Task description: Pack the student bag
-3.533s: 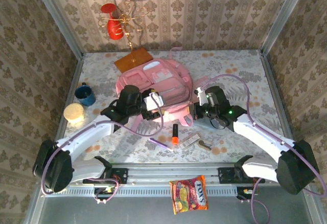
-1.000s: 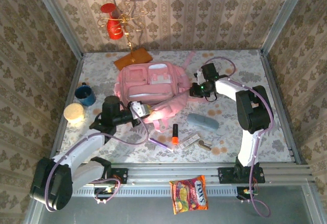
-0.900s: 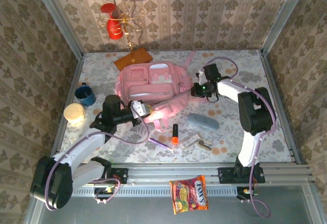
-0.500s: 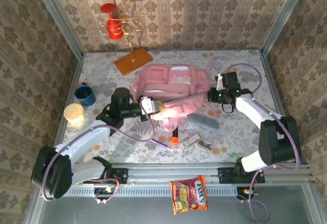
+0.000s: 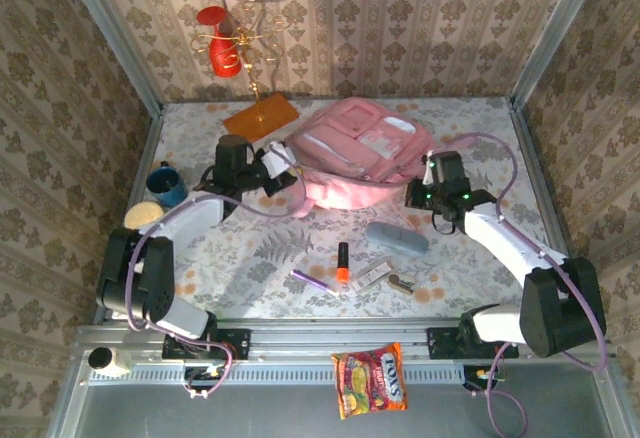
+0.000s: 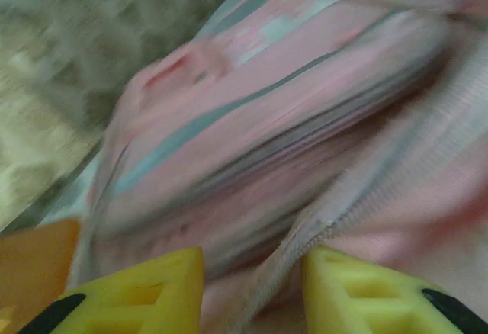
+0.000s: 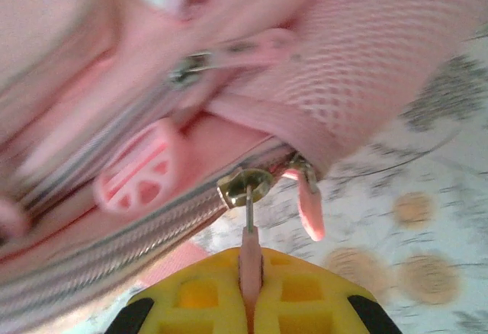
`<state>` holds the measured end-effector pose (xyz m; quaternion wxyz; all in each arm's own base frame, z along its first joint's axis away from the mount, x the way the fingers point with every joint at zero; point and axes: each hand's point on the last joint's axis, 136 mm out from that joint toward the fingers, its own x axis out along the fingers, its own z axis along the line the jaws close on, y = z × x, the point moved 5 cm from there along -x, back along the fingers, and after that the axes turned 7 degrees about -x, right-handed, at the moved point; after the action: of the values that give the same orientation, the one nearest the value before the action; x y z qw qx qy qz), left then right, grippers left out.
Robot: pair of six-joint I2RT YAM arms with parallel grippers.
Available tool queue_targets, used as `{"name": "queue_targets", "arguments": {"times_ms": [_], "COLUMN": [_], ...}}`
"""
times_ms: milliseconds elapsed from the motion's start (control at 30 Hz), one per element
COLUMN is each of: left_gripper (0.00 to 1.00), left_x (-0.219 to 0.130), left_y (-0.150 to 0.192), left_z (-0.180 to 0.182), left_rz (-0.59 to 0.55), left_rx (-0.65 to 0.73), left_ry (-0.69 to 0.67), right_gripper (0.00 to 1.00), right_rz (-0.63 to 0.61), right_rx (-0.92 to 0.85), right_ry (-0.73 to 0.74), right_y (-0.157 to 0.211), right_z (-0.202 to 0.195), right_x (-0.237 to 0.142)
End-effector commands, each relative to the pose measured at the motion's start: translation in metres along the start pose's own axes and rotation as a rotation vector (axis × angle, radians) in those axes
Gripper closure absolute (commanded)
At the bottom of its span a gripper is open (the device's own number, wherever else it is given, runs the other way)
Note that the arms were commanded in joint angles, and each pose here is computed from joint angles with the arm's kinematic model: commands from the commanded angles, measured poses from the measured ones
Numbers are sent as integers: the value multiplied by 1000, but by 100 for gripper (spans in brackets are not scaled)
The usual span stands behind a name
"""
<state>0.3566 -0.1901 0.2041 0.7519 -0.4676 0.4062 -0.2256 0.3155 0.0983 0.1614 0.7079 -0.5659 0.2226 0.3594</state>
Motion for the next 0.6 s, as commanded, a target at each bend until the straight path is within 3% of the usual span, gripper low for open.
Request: {"name": "queue_targets", "arguments": {"times_ms": [0,167,300,433,567], "left_gripper": [45,35,27,22,21], "left_x": [-10,-40,-71,-81,-79], "left_y": [2,24,25,12,4], "left_z": [46,72,71,45,17], "left_rz": [90,198,186,87,34], "left_rx": [-163,-365,-502,-737,-898], "left_ry": [-276,-570,-713,-605,-506], "right_gripper": [100,100,98,74,63], "right_rz": [-121,-113,-41,38,39], "right_rx": [29,11,-26,-73,-109], "right_ry": [-42,-67,-85,-25,-49], "right_y": [-17,-7,2,15,14], "right_z": [34,76,90,71,50], "right_x": [6,34,52,53,25]}}
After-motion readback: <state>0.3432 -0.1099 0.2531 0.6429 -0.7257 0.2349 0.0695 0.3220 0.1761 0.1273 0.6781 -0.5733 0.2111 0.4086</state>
